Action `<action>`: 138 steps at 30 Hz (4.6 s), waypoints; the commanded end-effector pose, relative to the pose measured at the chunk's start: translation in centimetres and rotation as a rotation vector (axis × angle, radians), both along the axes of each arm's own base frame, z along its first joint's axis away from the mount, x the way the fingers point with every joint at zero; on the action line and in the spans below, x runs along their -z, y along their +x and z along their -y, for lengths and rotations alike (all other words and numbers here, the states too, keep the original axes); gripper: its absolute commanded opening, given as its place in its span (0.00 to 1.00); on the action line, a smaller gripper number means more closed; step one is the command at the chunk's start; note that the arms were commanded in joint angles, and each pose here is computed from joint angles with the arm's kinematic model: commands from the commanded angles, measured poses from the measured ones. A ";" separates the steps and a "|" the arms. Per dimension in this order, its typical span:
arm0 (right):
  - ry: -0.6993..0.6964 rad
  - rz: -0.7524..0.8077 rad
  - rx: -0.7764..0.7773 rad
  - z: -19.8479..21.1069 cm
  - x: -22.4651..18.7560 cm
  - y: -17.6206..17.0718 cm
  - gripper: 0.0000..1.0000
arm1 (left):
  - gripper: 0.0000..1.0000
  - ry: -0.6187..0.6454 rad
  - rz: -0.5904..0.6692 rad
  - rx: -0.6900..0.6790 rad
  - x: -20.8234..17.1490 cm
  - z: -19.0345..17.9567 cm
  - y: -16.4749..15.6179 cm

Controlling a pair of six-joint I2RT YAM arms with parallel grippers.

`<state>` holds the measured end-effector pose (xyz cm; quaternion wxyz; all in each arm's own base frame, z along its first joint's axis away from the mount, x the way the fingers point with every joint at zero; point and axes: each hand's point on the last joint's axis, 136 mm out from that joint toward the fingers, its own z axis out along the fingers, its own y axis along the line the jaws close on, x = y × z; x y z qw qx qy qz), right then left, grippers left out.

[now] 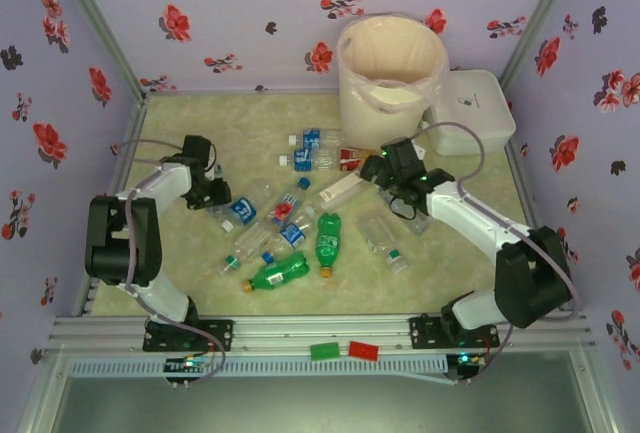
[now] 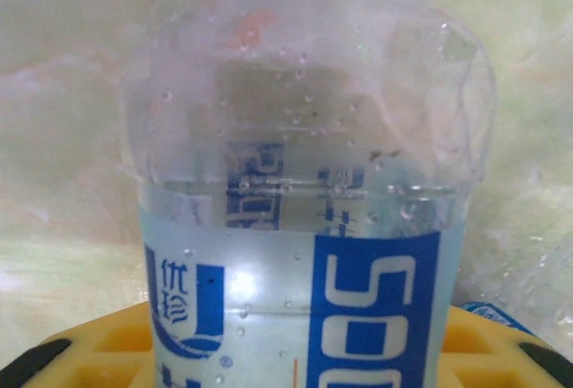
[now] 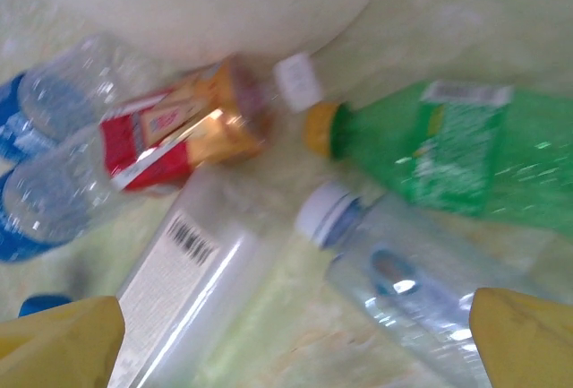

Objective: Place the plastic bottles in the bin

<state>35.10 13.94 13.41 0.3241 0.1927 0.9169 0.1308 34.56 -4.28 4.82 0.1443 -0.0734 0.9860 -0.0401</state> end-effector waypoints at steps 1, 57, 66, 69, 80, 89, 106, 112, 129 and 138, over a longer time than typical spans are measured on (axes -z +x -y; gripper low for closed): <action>-0.033 0.010 0.039 3.2 -0.8 -0.6 1.00 | 0.35 0.004 0.117 -0.010 -4.6 -0.3 1.8; 0.211 0.056 -0.122 1.1 -2.8 -4.0 1.00 | 0.79 -0.850 0.916 0.367 -32.0 40.5 19.5; 0.189 0.037 -0.125 1.5 -2.5 -4.8 1.00 | 1.00 -0.845 0.971 0.404 -35.3 39.8 18.2; 0.191 0.043 -0.125 1.4 -2.8 -4.6 1.00 | 1.00 -0.857 0.992 0.411 -36.7 39.5 17.7; 0.191 0.008 -0.137 1.2 -2.8 -4.7 1.00 | 1.00 -0.881 1.040 0.490 -42.9 37.4 13.3; 0.112 -0.108 -0.222 -0.3 -1.2 -6.7 1.00 | 1.00 -0.811 1.004 0.575 -43.5 34.5 8.4; -0.223 -0.354 -0.536 -3.3 4.1 -9.7 1.00 | 1.00 -0.443 0.692 0.250 -22.6 19.2 -0.3; -0.280 -0.384 -0.585 -4.2 5.8 -8.9 0.99 | 1.00 -0.421 0.582 0.153 -15.9 16.0 -4.0; -0.361 -0.509 -0.613 -3.7 11.1 -9.7 0.80 | 1.00 -0.384 0.481 0.129 -10.6 14.0 -7.0; -0.309 -0.429 -0.596 -3.9 8.9 -9.9 0.58 | 1.00 -0.378 0.491 0.136 -10.3 14.5 -6.3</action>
